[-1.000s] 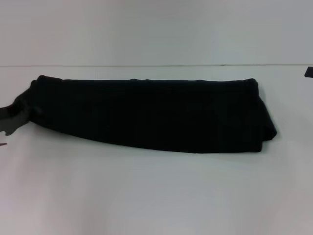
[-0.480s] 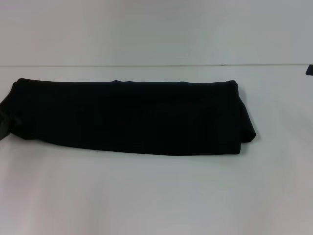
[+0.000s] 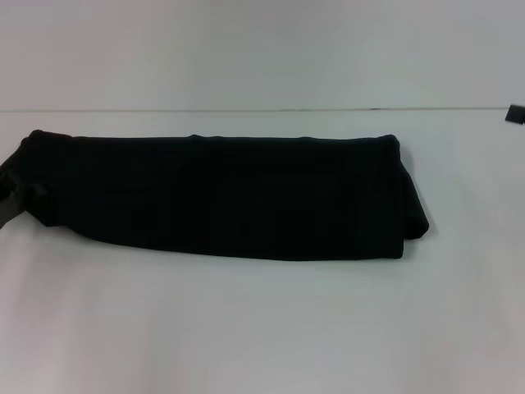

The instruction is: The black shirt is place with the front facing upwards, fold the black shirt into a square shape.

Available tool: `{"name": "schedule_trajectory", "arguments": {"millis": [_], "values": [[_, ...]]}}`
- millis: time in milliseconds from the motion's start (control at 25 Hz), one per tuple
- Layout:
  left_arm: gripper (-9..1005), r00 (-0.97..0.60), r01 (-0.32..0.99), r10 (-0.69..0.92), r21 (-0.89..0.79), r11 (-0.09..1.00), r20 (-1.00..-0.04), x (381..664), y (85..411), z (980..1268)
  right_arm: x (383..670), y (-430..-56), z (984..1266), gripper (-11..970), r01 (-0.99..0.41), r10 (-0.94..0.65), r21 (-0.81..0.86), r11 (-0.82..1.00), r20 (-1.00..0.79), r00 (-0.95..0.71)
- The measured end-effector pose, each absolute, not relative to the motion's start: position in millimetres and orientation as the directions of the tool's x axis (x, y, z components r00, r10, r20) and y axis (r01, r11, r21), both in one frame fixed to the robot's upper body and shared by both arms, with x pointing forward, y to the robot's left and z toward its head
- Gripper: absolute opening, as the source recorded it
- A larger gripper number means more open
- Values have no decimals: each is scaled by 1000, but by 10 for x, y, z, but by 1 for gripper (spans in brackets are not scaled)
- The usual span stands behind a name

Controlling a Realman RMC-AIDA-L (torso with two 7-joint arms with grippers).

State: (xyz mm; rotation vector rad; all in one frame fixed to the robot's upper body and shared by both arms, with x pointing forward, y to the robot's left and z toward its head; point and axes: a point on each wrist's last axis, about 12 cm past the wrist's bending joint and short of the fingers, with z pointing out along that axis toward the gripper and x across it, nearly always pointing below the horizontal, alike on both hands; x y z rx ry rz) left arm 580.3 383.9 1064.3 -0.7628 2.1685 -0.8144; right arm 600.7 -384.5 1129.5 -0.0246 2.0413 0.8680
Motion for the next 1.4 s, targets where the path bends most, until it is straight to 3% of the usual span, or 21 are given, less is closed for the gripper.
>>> {"name": "schedule_trajectory", "arguments": {"millis": [240,520,840,1160,1400], "values": [[21,-596,-229,-683,-725,649,-422,5826,3797,10663,5904,-3661,11089,947,-422,257,418,805,-885,-388],[22,-595,-149,-677,-768,622,-433,5864,3694,10742,5882,-3617,11066,944,-431,267,422,797,-888,-375],[24,-651,24,-596,-797,603,-471,6021,3476,11127,5891,-3619,11092,945,-438,278,433,788,-885,-375],[25,-698,294,-369,-715,634,-614,6280,2741,11583,5886,-3605,11077,943,-437,282,440,785,-881,-381],[29,-705,434,-200,-637,637,-680,6408,2086,11715,5872,-3611,11064,942,-433,286,444,785,-878,-383]]}}
